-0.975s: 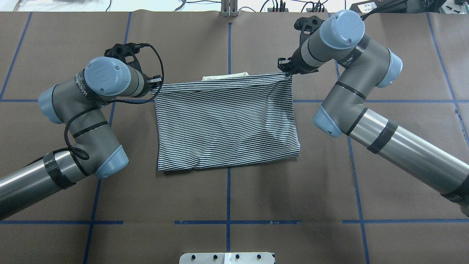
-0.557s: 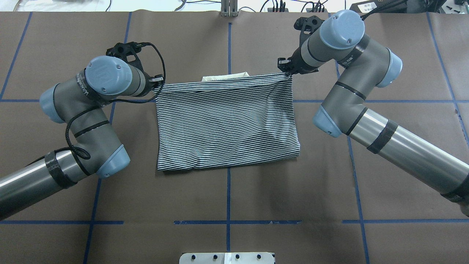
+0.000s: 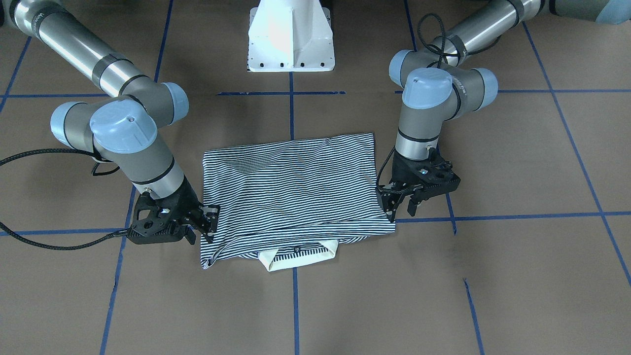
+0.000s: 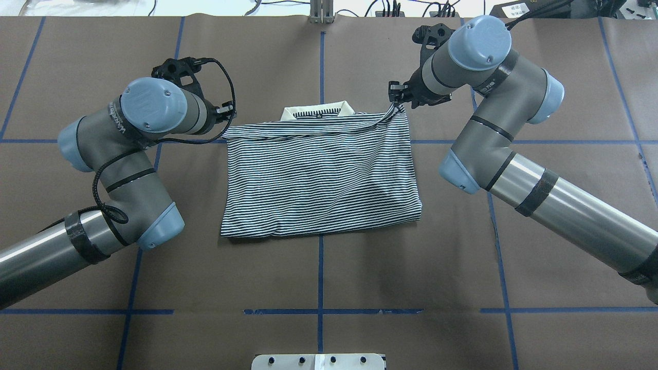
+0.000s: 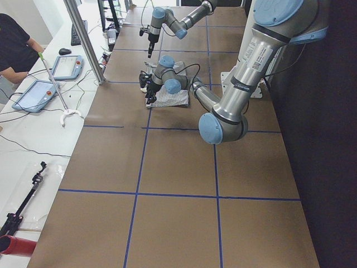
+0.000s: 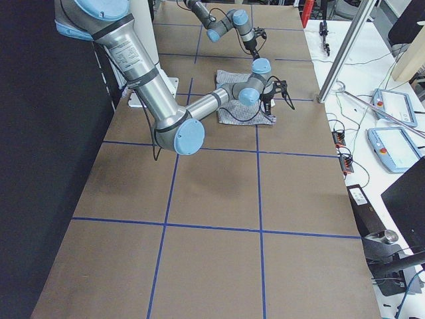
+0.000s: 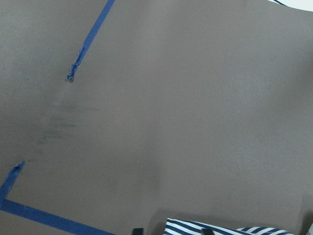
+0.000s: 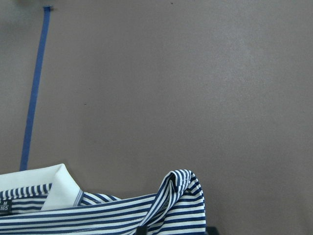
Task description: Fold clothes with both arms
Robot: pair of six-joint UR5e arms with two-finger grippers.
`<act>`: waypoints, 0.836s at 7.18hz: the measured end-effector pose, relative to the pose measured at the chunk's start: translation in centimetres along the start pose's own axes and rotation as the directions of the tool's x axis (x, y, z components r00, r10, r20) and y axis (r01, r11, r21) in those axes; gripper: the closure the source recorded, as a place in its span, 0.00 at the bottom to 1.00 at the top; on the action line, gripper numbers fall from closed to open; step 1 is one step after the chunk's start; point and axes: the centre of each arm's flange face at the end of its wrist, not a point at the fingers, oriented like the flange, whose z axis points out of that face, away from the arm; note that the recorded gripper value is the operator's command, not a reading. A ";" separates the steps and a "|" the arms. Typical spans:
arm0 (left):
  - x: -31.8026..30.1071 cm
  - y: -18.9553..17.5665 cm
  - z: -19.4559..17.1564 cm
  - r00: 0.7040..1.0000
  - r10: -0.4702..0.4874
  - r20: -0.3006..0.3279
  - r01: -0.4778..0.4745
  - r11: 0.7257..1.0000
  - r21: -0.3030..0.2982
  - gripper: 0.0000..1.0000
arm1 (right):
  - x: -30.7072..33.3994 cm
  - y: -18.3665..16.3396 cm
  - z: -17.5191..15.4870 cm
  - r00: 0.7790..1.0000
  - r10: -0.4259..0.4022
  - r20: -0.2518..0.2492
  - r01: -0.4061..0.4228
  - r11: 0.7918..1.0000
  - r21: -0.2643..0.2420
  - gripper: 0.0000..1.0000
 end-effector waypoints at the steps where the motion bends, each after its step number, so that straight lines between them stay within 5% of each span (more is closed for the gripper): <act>1: 0.0 0.0 0.0 1.000 0.001 -0.003 -0.001 1.000 0.000 0.00 | -0.1 0.0 -0.1 1.000 0.004 0.002 -0.004 1.000 0.000 0.00; 3: 0.1 0.1 -0.2 1.000 0.004 -0.012 -0.004 1.000 -0.011 0.00 | -0.6 1.9 -1.2 0.999 0.032 0.027 -0.031 0.999 -0.016 0.00; 6: 0.6 0.4 -0.7 0.999 0.008 -0.045 -0.009 1.000 -0.024 0.00 | -0.8 12.5 -4.4 0.989 0.146 0.007 -0.144 0.982 -0.125 0.00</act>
